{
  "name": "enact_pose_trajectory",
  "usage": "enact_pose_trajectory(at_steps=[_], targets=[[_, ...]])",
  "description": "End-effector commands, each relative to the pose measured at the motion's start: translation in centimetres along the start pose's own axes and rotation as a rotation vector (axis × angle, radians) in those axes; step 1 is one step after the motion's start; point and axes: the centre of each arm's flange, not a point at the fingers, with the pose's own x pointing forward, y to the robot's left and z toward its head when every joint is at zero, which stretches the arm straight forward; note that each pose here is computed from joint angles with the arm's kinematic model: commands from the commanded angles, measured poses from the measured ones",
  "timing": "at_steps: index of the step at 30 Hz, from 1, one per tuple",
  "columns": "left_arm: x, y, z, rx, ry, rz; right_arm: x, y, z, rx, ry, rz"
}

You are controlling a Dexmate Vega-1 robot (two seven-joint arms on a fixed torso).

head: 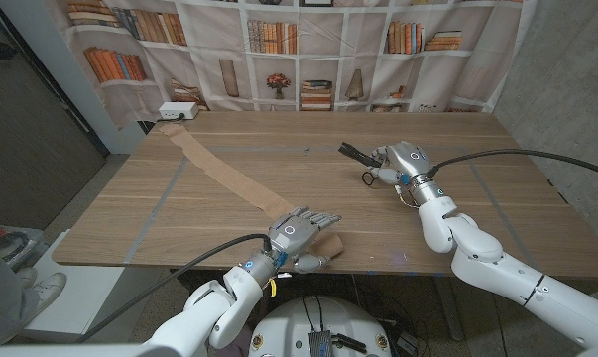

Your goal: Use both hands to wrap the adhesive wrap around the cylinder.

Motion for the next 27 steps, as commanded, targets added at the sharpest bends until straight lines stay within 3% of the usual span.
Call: enact_pose_trajectory(at_steps=[1, 6, 18, 27], targets=[[-0.14, -1.34, -0.02, -0.014, 0.033, -0.061, -0.04, 0.23, -0.4, 0.006, -0.002, 0.005], [-0.23, -0.79, 0.19, -0.005, 0.041, -0.003, 0.15, 0.21, -0.45, 0.001, -0.008, 0.011], [0.08, -1.43, -0.04, -0.027, 0.063, -0.026, 0.42, 0.1, -0.54, 0.0, -0.011, 0.01], [0.54, -1.63, 0.14, 0.003, 0.039, -0.037, 0.49, 0.0, -0.54, 0.002, -0.009, 0.006]])
